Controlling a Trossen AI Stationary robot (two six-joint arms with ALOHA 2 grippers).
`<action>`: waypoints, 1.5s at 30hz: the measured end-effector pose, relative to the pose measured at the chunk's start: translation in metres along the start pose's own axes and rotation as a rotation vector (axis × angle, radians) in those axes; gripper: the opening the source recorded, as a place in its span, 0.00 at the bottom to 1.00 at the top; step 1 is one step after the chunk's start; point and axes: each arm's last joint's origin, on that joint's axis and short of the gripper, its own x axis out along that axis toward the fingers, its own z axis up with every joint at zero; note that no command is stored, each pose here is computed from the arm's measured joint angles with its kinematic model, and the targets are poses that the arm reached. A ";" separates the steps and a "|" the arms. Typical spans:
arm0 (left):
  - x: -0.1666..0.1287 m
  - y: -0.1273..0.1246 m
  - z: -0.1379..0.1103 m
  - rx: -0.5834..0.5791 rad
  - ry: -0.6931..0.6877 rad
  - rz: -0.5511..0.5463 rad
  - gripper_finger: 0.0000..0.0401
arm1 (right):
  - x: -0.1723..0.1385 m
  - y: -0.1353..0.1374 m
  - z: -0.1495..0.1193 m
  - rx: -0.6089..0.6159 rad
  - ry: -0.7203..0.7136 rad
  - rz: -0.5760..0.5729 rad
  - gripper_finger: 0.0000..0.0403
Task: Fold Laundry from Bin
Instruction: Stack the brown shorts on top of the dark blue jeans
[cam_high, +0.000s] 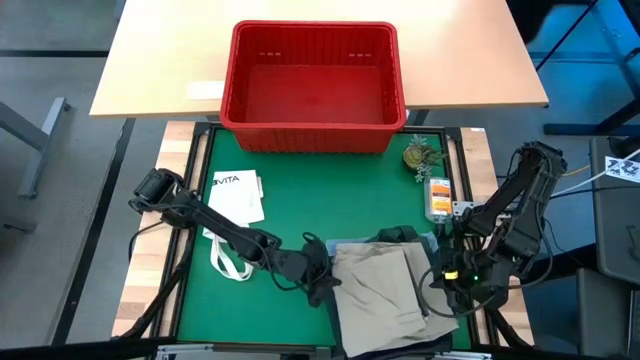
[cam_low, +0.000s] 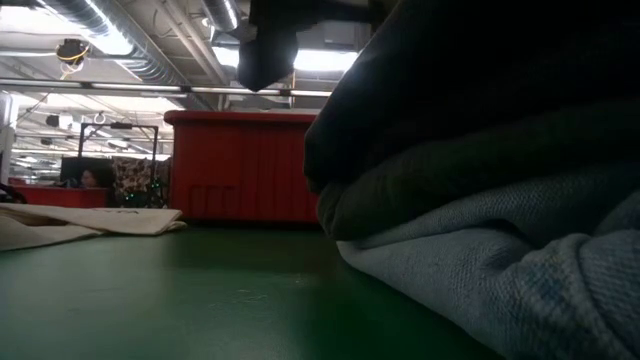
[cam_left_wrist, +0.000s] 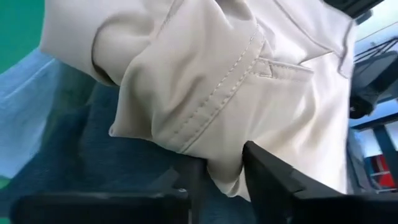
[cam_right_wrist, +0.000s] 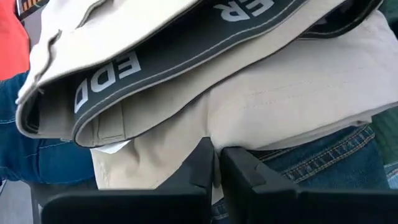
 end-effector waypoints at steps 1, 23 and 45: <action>0.000 0.001 0.000 0.002 0.004 0.009 0.26 | 0.000 0.000 0.000 0.000 0.000 0.000 0.07; -0.024 0.015 0.035 0.051 0.168 -0.002 0.34 | -0.040 -0.012 0.012 0.017 -0.098 0.031 0.39; 0.013 0.030 0.031 0.395 -0.012 0.058 0.20 | 0.035 0.012 0.053 -0.417 -0.087 -0.202 0.39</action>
